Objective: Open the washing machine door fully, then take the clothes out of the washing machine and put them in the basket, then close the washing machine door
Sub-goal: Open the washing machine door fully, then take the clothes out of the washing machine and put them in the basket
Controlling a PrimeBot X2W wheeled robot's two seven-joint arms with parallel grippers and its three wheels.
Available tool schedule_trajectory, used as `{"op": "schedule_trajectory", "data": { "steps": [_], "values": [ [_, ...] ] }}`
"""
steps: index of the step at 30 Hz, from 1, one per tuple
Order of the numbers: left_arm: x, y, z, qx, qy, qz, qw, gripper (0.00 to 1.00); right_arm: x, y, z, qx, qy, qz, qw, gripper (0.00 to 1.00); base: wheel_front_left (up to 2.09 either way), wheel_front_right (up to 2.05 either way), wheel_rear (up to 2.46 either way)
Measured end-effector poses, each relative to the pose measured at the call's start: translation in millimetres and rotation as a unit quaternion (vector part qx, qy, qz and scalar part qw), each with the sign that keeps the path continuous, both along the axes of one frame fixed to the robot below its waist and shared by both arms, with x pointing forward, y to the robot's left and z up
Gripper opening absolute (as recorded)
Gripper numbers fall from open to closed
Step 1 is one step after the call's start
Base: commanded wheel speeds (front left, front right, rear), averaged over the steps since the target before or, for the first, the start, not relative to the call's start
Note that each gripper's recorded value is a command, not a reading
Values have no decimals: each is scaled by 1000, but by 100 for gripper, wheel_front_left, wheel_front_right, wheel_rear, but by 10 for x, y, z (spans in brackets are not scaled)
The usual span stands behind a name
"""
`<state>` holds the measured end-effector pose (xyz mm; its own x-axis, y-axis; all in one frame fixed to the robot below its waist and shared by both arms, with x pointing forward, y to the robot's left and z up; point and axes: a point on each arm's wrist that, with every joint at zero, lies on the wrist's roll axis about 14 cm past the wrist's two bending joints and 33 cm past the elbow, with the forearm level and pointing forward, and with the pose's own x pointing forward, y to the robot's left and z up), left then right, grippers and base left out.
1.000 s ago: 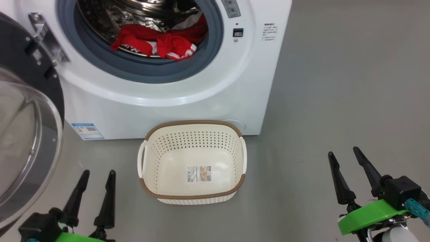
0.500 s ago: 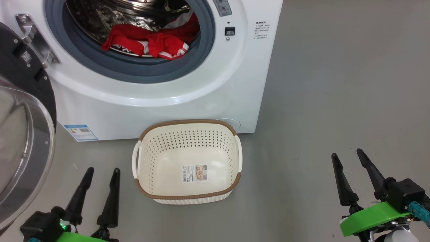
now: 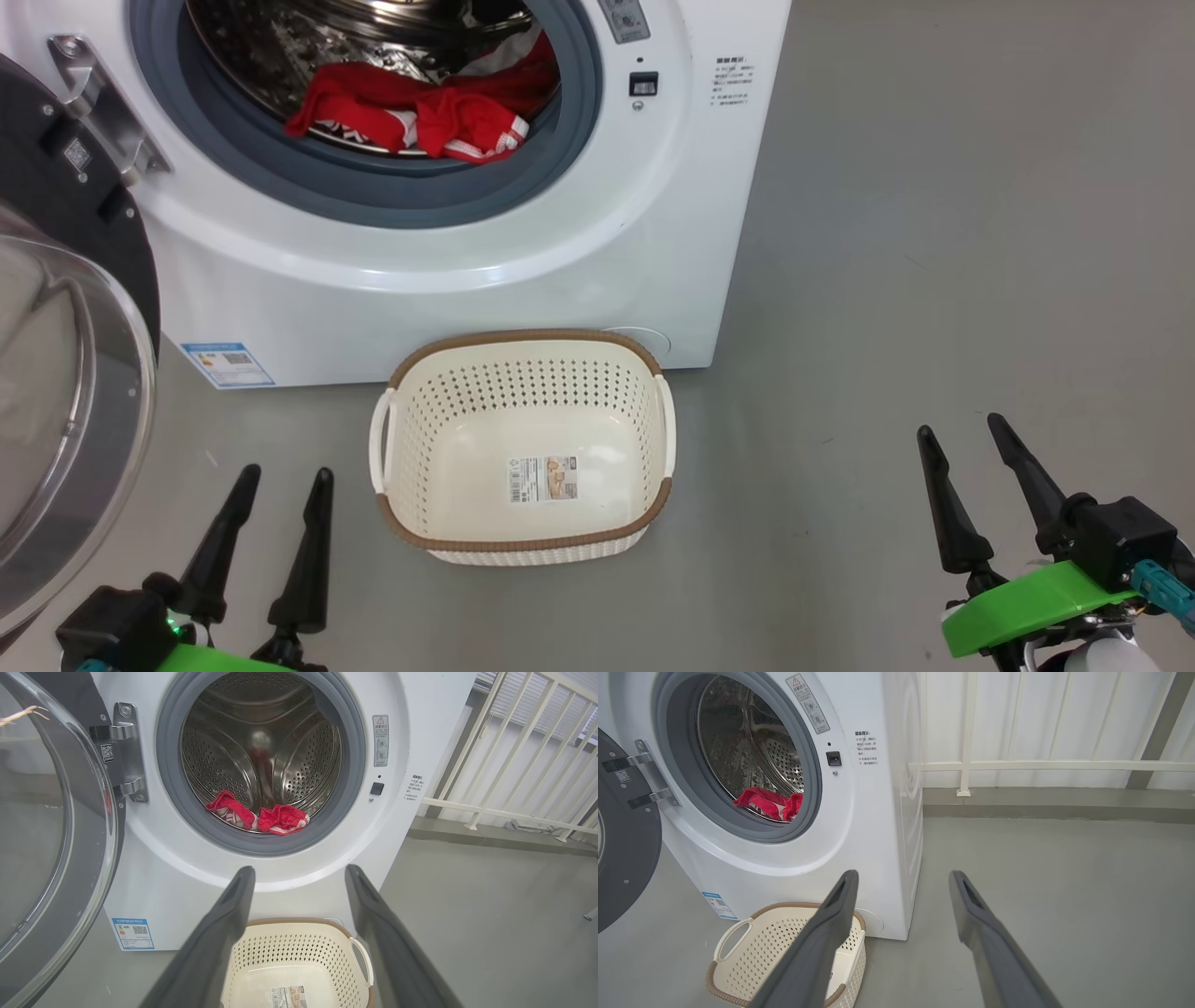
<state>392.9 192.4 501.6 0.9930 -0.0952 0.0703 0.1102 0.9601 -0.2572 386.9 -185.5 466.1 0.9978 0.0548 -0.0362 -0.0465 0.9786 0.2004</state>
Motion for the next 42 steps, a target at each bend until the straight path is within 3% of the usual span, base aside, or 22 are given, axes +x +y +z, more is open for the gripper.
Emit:
{"op": "schedule_trajectory", "data": {
  "steps": [42],
  "values": [
    [105,-18,-76,-4,11,-8,1000,100,40,140,-150,7,21,16,1000,100,75,-75,0]
  ]
}}
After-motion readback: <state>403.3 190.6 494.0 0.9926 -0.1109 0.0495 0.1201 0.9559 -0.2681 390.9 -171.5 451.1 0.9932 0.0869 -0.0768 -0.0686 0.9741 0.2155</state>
